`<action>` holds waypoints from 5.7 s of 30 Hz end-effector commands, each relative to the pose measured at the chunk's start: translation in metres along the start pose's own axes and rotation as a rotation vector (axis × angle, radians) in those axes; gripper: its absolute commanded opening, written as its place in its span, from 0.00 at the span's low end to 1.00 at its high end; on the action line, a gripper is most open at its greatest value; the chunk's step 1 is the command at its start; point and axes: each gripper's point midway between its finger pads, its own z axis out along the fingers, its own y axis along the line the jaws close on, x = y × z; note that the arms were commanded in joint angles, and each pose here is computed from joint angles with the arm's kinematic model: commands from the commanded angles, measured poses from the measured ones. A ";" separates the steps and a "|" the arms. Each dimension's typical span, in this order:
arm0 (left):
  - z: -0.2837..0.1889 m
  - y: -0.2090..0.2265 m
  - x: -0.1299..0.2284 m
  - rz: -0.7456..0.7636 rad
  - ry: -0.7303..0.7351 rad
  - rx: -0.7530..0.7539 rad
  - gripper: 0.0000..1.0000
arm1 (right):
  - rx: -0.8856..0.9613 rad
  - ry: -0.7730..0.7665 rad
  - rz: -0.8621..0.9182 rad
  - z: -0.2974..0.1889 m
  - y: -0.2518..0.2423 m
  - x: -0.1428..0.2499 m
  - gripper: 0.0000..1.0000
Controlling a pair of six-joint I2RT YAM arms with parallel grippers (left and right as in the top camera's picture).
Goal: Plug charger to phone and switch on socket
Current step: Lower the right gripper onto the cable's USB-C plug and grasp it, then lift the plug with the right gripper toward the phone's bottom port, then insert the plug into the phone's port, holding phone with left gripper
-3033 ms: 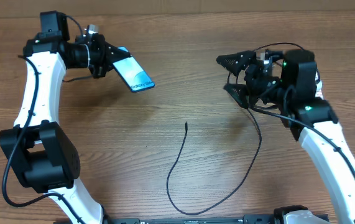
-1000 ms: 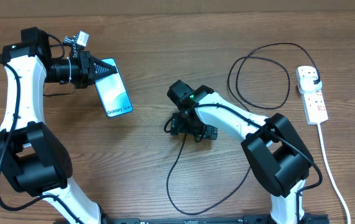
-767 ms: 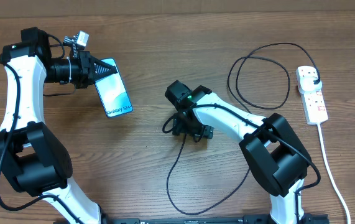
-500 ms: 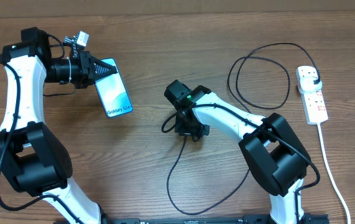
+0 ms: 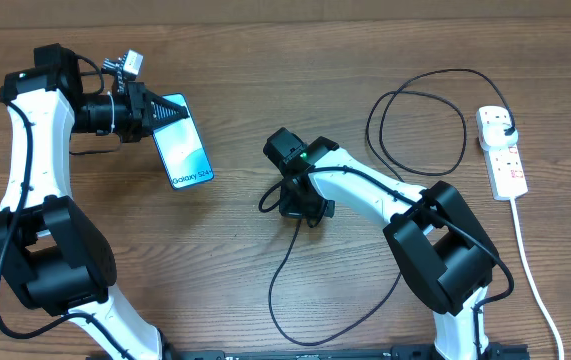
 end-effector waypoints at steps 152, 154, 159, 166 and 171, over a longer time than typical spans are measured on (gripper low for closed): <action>0.023 -0.232 -0.072 0.017 -0.043 0.567 0.05 | -1.453 -0.061 -0.475 -0.366 0.064 -0.045 0.04; 0.023 -0.232 -0.071 0.018 -0.040 0.567 0.04 | -1.450 -0.064 -0.471 -0.366 0.064 -0.046 0.04; 0.023 -0.233 -0.071 0.018 -0.040 0.567 0.05 | -1.446 -0.070 -0.466 -0.365 0.064 -0.047 0.04; 0.024 -0.233 -0.070 0.018 -0.038 0.567 0.04 | -1.435 -0.075 -0.442 -0.364 0.065 -0.051 0.04; 0.026 -0.234 -0.069 0.023 -0.035 0.568 0.04 | -1.426 -0.064 -0.407 -0.362 0.065 -0.053 0.04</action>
